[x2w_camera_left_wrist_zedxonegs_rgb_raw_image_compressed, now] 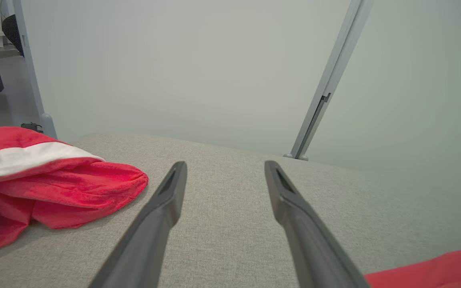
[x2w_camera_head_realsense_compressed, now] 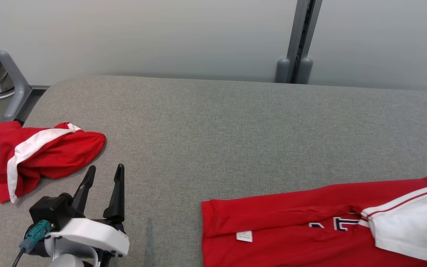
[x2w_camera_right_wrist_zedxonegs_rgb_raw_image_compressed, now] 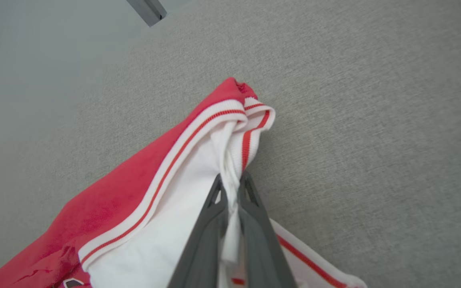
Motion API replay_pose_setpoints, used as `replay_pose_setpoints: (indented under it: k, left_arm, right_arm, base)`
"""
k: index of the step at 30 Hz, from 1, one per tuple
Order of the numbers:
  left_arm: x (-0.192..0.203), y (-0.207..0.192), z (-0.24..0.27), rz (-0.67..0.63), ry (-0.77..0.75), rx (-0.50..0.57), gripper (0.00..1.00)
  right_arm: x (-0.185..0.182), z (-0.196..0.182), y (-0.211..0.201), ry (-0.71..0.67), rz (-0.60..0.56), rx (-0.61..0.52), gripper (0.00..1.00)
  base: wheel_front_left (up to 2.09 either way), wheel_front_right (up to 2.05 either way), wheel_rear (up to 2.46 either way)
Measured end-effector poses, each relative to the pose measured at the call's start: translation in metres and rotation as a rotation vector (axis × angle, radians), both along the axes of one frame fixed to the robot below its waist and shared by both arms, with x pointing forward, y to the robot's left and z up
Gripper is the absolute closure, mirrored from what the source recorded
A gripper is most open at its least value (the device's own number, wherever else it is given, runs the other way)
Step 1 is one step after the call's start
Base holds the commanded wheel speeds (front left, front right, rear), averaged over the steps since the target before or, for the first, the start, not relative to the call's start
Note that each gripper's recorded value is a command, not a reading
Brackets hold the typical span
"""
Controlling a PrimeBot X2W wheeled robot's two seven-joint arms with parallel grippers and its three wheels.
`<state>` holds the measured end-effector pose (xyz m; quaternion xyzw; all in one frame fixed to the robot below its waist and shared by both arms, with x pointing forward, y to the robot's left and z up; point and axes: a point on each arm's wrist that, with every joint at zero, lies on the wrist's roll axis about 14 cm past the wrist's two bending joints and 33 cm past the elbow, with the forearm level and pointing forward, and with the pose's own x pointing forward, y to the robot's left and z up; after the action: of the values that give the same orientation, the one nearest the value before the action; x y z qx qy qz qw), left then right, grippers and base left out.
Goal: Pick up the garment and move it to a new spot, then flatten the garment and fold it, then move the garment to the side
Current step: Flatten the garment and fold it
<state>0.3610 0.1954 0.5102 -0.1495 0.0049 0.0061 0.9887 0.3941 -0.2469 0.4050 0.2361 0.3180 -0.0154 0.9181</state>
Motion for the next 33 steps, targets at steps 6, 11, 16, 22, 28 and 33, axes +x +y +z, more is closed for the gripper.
replay_pose_setpoints:
  k: [6,11,16,22,28,33]
  left_arm:
    - [-0.003,-0.001,0.000,-0.002,-0.002,-0.003,0.00]
    - [-0.008,-0.005,0.003,-0.005,-0.011,-0.012,0.00]
    - [-0.015,-0.004,0.004,0.006,-0.018,-0.021,0.00]
    - [-0.024,0.003,0.005,0.038,-0.027,-0.030,0.00]
    - [-0.039,0.017,0.001,0.087,-0.020,-0.035,0.00]
    - [-0.050,0.029,0.000,0.128,-0.015,-0.029,0.00]
  right_arm:
    - [0.005,0.024,-0.024,-0.066,-0.032,-0.062,1.00]
    - [0.009,0.054,0.000,-0.164,0.030,-0.060,1.00]
    - [0.006,0.084,0.042,-0.257,0.140,-0.057,1.00]
    - [-0.005,0.107,0.113,-0.316,0.309,-0.004,1.00]
    - [-0.010,0.097,0.182,-0.268,0.462,0.080,1.00]
    - [-0.015,0.079,0.216,-0.199,0.547,0.113,1.00]
  base:
    - [0.00,0.00,0.00]
    - [0.00,0.00,0.00]
    - [0.00,0.00,0.00]
    - [0.00,0.00,0.00]
    - [0.00,0.00,0.00]
    - [0.00,0.00,0.00]
